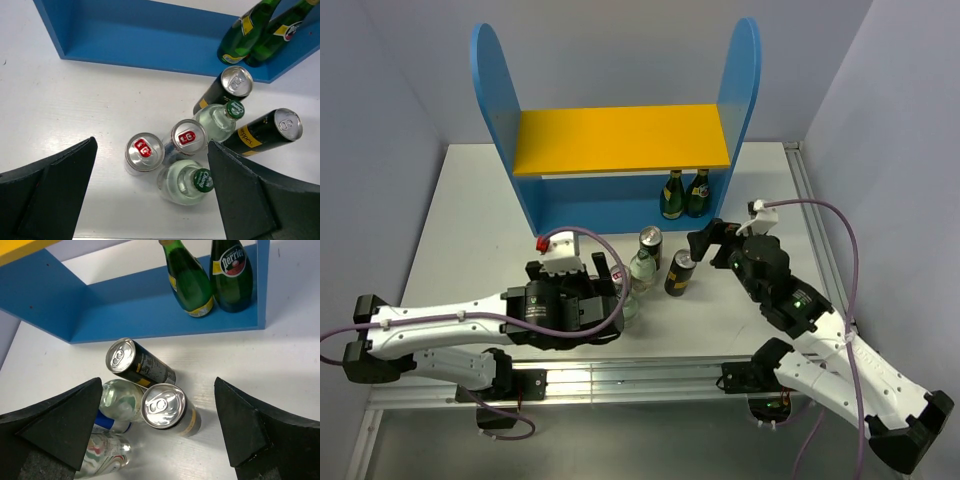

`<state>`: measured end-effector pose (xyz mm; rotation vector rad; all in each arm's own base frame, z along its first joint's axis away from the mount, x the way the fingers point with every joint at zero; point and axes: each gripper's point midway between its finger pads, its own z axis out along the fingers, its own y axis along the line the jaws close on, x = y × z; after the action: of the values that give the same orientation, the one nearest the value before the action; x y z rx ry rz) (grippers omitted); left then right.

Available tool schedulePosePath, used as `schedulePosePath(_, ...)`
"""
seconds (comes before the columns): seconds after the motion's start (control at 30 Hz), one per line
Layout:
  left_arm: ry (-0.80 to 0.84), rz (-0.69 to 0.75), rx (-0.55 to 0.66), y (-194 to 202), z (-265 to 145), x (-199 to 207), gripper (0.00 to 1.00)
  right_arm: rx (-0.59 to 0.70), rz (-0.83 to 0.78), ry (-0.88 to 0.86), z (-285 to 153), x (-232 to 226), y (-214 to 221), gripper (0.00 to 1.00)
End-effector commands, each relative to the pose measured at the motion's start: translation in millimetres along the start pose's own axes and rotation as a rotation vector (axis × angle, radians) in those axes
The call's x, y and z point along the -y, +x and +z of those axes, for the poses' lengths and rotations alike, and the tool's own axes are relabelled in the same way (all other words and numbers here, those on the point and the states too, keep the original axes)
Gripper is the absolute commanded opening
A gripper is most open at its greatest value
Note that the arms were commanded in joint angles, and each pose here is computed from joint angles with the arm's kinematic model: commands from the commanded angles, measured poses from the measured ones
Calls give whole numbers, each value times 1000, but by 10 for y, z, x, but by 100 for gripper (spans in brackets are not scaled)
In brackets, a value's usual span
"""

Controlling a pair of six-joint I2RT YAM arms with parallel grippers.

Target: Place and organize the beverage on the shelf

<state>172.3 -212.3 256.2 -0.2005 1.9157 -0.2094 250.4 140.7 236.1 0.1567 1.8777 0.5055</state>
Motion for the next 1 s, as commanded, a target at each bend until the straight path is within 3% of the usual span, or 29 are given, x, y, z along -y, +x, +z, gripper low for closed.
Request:
schedulePosePath(0.0, -49, -11, 21, -26, -53, -309, 99, 38, -29, -1, -82, 18, -78, 100)
schedulePosePath(0.13, 87, -93, -31, -15, -160, -343, 99, 25, -37, -14, -63, 61, 66, 100)
schedulePosePath(0.33, 200, -219, -86, 323, -124, -435, 99, 28, -37, -21, -15, 65, 127, 100)
schedulePosePath(0.7, 186, -62, -198, 1286, 92, -303, 99, 28, -34, 9, -9, 131, 152, 100)
schedulePosePath(0.97, 201, -50, -171, 1459, 324, -290, 99, 35, -27, 5, -24, 130, 142, 100)
